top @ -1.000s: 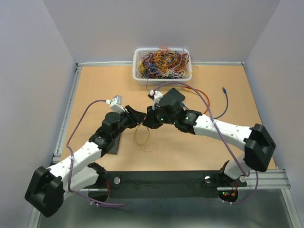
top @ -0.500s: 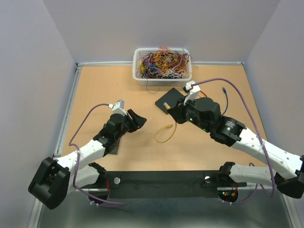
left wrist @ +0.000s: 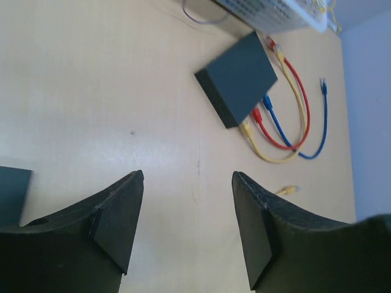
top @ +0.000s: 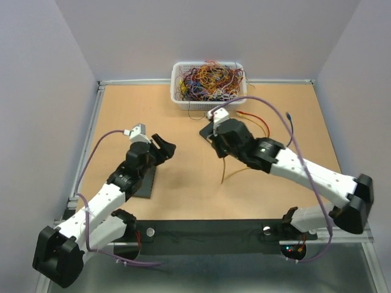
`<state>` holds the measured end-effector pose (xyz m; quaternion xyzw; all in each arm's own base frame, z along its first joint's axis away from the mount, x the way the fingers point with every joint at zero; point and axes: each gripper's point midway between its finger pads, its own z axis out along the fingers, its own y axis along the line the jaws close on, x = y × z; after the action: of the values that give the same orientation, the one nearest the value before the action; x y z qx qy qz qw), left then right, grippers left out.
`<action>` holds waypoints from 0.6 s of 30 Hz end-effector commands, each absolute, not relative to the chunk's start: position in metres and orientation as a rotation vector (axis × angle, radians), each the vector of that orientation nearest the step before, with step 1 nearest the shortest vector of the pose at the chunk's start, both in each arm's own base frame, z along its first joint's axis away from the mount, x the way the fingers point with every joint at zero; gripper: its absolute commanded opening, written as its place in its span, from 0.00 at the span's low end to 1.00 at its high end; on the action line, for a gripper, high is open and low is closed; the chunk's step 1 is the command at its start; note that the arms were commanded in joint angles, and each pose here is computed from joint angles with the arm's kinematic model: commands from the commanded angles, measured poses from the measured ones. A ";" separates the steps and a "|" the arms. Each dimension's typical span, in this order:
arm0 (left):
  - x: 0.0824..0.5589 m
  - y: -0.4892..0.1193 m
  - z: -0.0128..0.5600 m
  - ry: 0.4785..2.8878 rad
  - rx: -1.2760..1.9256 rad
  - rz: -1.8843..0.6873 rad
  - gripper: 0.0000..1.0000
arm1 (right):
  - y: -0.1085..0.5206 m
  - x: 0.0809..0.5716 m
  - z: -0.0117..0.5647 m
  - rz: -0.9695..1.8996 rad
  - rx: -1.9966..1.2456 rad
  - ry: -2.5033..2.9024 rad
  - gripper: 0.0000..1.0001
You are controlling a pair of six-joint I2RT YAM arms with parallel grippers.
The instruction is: Insert the plug into the switch port
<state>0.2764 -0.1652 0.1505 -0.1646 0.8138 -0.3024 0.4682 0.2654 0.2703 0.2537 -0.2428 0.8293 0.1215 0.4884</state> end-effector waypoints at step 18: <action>0.284 0.007 0.085 2.016 -0.998 -0.197 0.73 | 0.412 0.192 0.126 0.945 -0.874 2.146 0.01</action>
<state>0.2878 -0.0121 0.0810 -0.3629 0.8297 -0.1046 0.4111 0.2102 0.3777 0.1238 -0.3142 0.8355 0.3100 0.3274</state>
